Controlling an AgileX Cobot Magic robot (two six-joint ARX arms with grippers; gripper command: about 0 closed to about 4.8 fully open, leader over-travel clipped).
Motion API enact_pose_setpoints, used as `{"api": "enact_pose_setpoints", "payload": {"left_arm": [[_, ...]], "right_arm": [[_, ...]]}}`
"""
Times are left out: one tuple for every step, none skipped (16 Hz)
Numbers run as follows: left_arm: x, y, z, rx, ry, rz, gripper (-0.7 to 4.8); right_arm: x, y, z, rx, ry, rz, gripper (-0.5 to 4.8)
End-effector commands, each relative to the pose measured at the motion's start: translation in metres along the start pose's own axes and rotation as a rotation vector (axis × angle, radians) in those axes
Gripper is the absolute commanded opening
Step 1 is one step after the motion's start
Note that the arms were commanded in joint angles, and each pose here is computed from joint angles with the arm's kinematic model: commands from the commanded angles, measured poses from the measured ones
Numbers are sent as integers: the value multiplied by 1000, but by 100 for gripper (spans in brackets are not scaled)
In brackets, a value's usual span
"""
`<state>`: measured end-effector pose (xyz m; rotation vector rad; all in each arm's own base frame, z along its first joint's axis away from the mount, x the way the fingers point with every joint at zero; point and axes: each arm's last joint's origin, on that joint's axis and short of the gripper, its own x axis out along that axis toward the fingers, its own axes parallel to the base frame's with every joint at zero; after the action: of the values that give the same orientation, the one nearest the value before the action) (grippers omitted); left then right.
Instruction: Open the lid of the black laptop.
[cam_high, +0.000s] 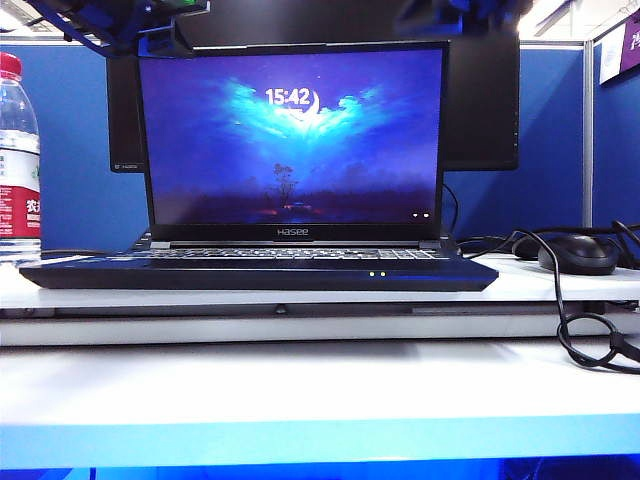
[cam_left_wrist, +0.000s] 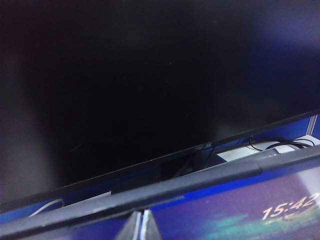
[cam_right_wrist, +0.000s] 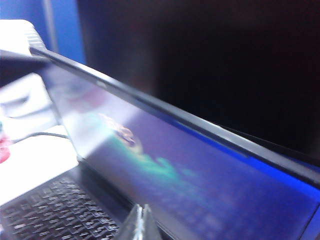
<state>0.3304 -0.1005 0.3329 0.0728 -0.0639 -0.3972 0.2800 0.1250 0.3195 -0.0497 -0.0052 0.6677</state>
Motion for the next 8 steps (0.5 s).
{"api": "enact_pose_setpoints", "payload": {"left_arm": [[-3,2,23,20,-137,16,25],[-3,2,23,20,-134,16,25],[-3,2,23,19,-130,15,25],[-3,2,23,19,-129,15,25],[-3,2,23,19,-129,15,25],[-3,2,23,19,-130,15,25],[-3,2,23,19,-130,15,25],[-3,2,23,19,-130,15,25]], "right_arm": [[11,-5,-4,-21,-56,-53,-1],[15,-6,-7,-27,-65,-71,-1],[18,-7,-8,-42,-79,-80,-1],[21,-8,-8,-49,-83,-96,-1],[25,-10,-6,-58,-86,-104,-1],[32,-12,-1,-73,-94,-107,-1],[36,-13,2,-81,-93,-110,-1],[38,-14,3,-80,-86,-109,-1]]}}
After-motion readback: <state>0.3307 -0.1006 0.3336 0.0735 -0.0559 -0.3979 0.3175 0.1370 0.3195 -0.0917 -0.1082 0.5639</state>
